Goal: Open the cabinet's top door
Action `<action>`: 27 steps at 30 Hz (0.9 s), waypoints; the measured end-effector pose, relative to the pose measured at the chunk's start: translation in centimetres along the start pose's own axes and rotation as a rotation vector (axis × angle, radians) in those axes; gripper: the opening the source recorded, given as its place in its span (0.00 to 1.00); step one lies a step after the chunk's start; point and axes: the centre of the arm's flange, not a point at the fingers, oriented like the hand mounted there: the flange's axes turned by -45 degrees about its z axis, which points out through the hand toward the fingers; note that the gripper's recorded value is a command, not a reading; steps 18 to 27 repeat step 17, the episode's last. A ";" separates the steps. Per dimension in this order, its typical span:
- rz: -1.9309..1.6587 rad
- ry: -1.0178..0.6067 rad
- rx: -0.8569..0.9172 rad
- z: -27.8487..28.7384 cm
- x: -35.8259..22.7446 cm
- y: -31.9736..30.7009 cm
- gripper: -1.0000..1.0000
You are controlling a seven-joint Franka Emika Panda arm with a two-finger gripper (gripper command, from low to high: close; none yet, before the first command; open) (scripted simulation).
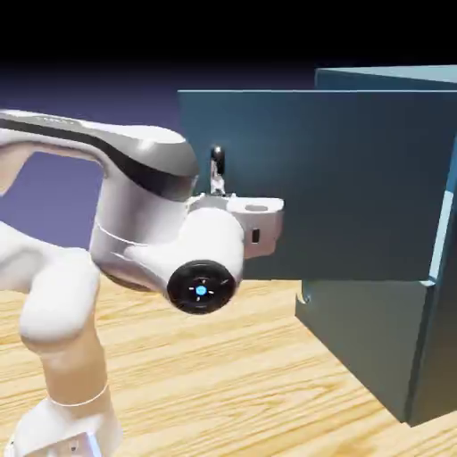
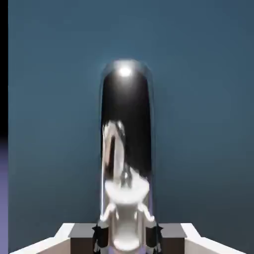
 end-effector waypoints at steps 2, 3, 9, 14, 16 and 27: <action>0.000 0.000 0.047 -1.7 0.0 0.7 0.00; 0.000 0.000 0.069 -2.5 0.0 1.1 0.00; 0.000 0.000 0.183 -6.6 0.0 3.3 0.00; 0.000 0.000 0.252 -8.9 0.0 4.8 0.00; 0.000 0.000 0.276 -9.7 0.0 5.4 0.00; 0.000 0.000 0.288 -10.1 0.0 5.7 0.00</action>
